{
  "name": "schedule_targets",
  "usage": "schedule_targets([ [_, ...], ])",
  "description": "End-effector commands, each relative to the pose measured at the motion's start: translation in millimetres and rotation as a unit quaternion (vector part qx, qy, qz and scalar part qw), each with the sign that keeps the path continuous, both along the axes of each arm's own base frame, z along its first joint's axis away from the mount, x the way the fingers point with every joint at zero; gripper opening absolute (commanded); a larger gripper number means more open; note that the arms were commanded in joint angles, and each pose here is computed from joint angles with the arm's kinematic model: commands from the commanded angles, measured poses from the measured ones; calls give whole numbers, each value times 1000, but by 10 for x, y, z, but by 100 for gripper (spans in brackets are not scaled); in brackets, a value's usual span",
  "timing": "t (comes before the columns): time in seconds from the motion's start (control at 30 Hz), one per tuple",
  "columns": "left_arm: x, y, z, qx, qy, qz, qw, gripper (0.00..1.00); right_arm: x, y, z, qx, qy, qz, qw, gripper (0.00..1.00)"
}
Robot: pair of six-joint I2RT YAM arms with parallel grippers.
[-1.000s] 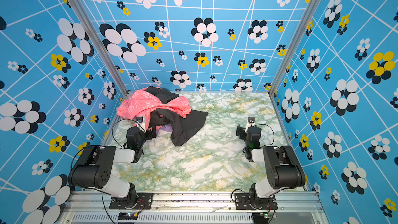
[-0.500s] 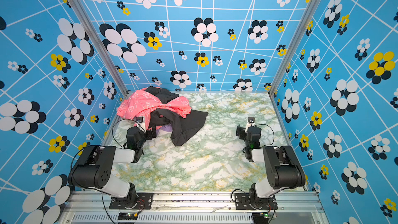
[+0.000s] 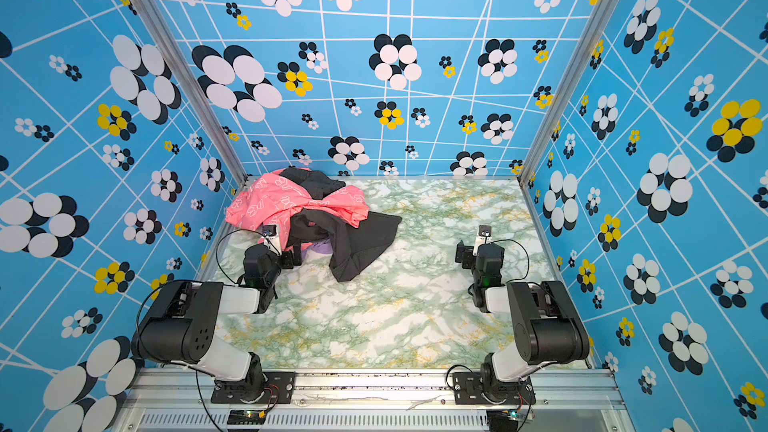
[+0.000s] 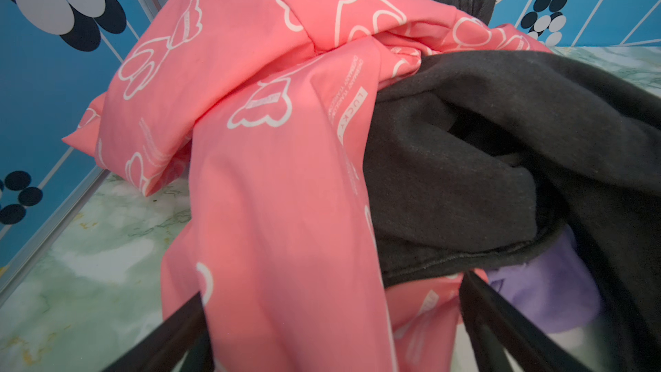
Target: Pick out a specific cloth from the pile
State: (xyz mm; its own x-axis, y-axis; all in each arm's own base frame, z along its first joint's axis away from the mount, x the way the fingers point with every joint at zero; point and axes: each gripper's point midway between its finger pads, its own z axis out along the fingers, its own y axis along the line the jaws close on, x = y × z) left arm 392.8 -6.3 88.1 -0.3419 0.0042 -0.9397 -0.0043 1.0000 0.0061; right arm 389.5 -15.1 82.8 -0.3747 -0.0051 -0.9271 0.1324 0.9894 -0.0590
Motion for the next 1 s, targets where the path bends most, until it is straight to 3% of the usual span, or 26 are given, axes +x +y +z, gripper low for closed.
schedule_targets([
  [0.0, 51, 32, 93, -2, -12, 3, 1000, 99, 55, -29, 126, 5, -22, -6, 1000, 99],
  [0.27, -195, 181, 592, -25, -14, 60, 998, 99, -105, 8, 532, 25, -11, -1, 1000, 99],
  [0.47, -687, 247, 969, -105, 27, 108, 988, 99, -331, 100, 914, 96, -23, 1, 995, 99],
  [0.57, -919, 177, 1018, -161, 51, 109, 980, 99, -427, 259, 1128, 120, -33, 44, 991, 99],
  [0.77, -1178, -2, 882, -291, 103, 118, 944, 94, -588, 477, 1391, 161, -40, 99, 981, 99],
  [0.97, -1238, -120, 465, -417, 148, 162, 882, 86, -635, 576, 1424, 190, -36, 119, 974, 99],
])
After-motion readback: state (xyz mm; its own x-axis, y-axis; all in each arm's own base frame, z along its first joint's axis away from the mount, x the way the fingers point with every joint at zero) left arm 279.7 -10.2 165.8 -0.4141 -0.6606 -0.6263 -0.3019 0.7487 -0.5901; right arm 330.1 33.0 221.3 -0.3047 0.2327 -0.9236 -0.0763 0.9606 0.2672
